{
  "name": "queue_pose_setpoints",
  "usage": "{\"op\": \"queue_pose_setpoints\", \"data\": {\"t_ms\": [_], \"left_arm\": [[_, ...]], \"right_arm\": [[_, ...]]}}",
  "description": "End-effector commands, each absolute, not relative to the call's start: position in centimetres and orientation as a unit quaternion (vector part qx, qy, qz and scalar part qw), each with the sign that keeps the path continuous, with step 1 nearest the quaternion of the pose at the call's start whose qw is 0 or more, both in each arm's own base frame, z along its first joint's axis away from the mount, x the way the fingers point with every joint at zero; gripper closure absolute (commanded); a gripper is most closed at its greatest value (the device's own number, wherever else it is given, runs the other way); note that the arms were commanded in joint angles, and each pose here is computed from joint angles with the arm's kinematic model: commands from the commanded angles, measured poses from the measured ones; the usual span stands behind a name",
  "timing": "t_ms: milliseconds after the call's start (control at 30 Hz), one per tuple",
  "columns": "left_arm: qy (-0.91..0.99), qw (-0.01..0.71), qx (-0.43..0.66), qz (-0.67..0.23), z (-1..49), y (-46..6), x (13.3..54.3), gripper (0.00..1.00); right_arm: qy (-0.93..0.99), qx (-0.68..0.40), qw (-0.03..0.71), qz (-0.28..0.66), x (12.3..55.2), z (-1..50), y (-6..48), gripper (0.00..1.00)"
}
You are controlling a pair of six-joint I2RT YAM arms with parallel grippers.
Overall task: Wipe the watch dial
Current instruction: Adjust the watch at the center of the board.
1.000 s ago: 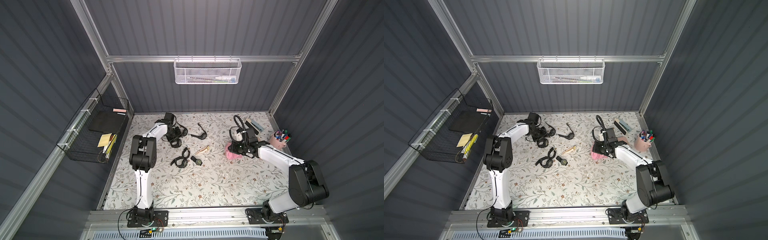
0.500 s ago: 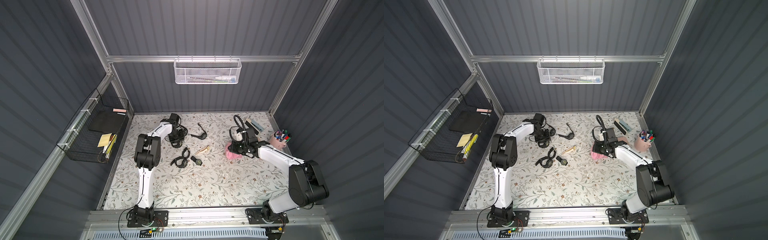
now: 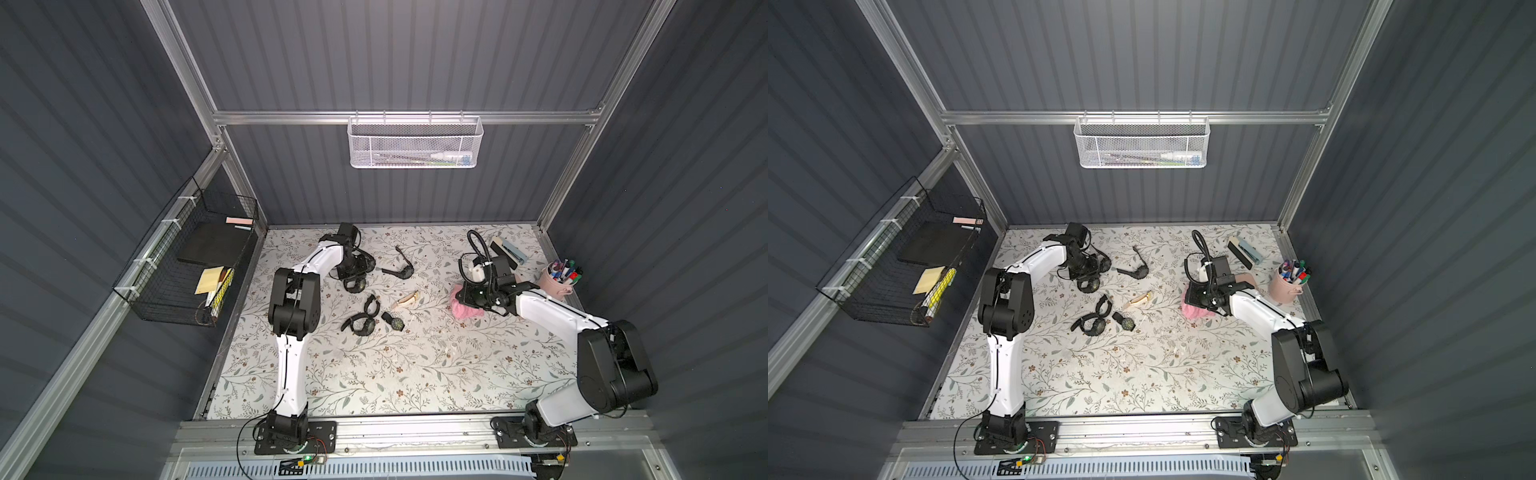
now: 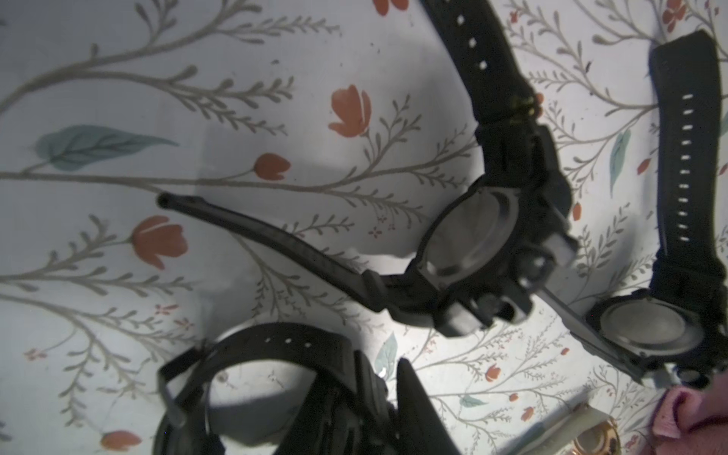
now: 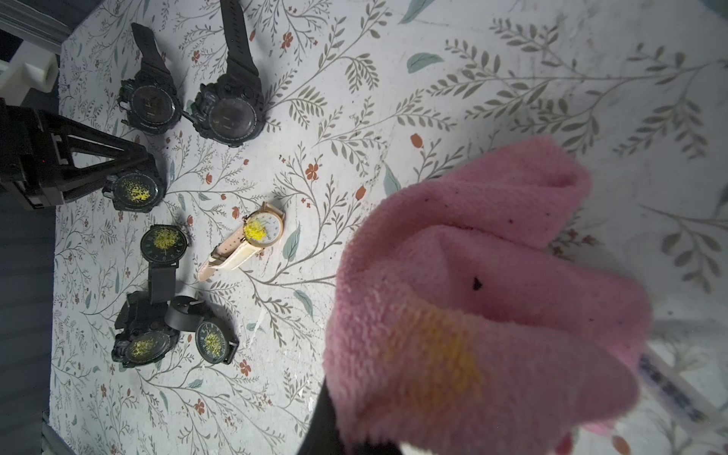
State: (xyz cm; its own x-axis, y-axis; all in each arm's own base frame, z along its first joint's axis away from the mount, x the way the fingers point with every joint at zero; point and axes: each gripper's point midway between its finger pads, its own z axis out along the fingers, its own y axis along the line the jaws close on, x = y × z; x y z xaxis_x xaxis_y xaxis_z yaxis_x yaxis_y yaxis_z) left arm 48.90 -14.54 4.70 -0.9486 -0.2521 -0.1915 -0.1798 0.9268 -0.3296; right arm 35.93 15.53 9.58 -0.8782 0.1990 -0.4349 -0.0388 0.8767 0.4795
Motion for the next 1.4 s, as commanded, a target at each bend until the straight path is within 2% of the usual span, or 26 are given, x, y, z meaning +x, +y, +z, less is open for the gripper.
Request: {"op": "queue_pose_setpoints", "data": {"t_ms": [0, 367, 600, 733, 967, 1033, 1167, 1367], "left_arm": [[0.976, 0.096, -0.099, -0.171, 4.0, -15.1, 48.2, 0.75], [0.968, 0.109, -0.094, -0.206, 5.4, -16.0, 47.9, 0.82], [0.946, 0.156, -0.078, -0.272, 9.5, -17.7, 48.2, 0.85], [0.938, 0.17, -0.08, -0.291, 10.8, -18.0, 47.6, 0.85], [0.931, 0.193, -0.078, -0.301, 11.6, -17.8, 46.7, 0.86], [0.932, 0.189, -0.079, -0.298, 11.2, -17.7, 46.4, 0.85], [0.94, 0.193, -0.075, -0.27, 11.0, -17.4, 47.2, 0.72], [0.96, 0.185, -0.055, -0.203, 10.4, -17.7, 48.0, 0.61]], "right_arm": [[0.934, 0.046, 0.247, 0.254, 36.7, 9.9, 15.8, 1.0], [0.934, 0.049, 0.245, 0.254, 36.7, 9.7, 15.8, 1.0], [0.935, 0.04, 0.233, 0.264, 36.2, 9.7, 16.2, 1.0], [0.942, 0.064, 0.242, 0.223, 36.1, 9.1, 14.6, 0.96], [0.943, 0.06, 0.229, 0.236, 36.0, 8.7, 15.2, 0.89], [0.942, 0.061, 0.228, 0.239, 36.1, 8.8, 15.3, 0.88], [0.941, 0.059, 0.23, 0.239, 36.1, 9.1, 15.3, 0.87], [0.943, 0.06, 0.227, 0.236, 35.9, 8.8, 15.2, 0.86]]}}
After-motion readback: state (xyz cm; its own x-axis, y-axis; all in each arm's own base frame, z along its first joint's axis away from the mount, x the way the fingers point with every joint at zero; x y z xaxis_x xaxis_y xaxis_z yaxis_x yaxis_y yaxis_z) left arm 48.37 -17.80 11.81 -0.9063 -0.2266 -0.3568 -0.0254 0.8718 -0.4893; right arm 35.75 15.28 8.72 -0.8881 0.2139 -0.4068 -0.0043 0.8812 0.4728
